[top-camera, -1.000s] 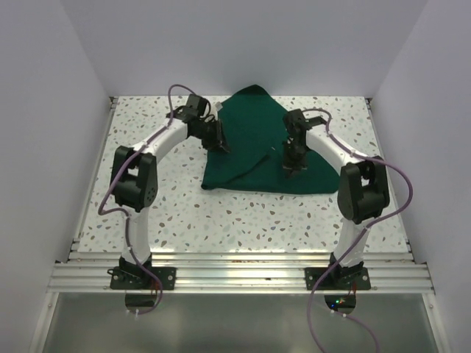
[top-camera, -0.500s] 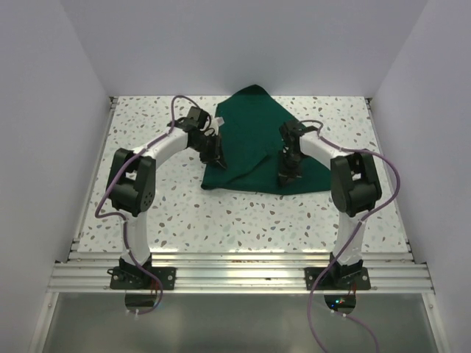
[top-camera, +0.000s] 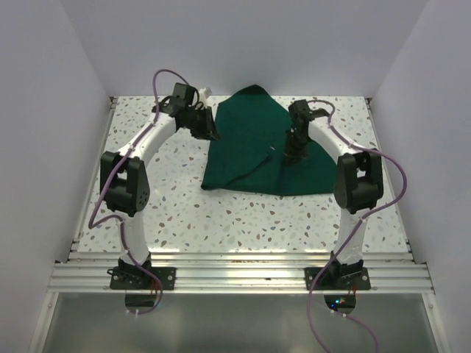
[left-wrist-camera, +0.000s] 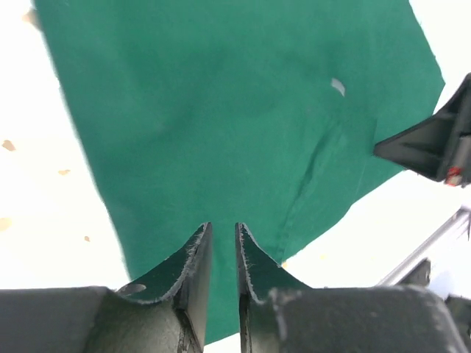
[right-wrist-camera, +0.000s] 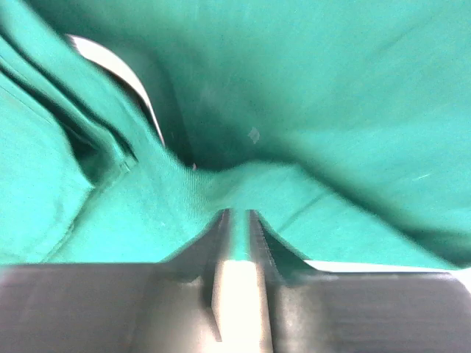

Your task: Prepare the surgical pack

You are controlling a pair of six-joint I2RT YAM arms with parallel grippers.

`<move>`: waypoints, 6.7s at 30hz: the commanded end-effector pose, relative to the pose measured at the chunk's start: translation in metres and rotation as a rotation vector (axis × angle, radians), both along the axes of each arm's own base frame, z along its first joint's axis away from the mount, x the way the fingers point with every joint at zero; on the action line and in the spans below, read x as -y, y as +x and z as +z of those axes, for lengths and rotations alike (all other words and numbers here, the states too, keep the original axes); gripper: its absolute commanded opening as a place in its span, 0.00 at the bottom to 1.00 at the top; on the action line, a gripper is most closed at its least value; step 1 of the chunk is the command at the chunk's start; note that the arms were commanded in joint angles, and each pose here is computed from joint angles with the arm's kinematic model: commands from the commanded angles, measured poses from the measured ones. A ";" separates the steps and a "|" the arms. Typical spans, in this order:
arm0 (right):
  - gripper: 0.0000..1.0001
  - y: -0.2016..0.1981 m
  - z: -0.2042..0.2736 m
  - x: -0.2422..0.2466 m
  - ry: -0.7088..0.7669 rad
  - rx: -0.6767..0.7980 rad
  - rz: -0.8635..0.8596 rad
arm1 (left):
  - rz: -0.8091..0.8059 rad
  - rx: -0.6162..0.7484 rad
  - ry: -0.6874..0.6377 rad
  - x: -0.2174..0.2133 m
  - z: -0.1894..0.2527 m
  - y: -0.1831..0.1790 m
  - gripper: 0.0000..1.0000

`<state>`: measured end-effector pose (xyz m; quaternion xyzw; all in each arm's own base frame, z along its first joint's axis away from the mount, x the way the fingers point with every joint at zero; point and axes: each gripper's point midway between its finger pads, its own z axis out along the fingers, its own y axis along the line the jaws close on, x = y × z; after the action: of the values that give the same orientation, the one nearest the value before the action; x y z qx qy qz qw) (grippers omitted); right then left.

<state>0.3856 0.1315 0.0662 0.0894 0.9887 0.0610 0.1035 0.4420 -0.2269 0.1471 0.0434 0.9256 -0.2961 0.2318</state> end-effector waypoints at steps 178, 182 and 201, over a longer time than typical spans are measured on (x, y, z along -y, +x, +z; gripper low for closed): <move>0.05 -0.057 0.016 -0.190 0.824 -0.114 0.390 | -0.009 -0.230 -0.167 -0.010 -0.091 -0.010 0.11; 0.05 -0.059 0.025 -0.177 0.847 -0.097 0.386 | -0.002 -0.238 -0.163 -0.014 -0.093 -0.010 0.11; 0.11 0.071 0.054 -0.094 0.659 0.311 0.127 | 0.077 0.041 -0.166 -0.035 -0.017 0.065 0.45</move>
<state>0.4059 0.2214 0.0972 0.0542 0.9036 0.4061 0.1252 0.4644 -0.2168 0.0860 -0.0033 0.9121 -0.3728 0.1707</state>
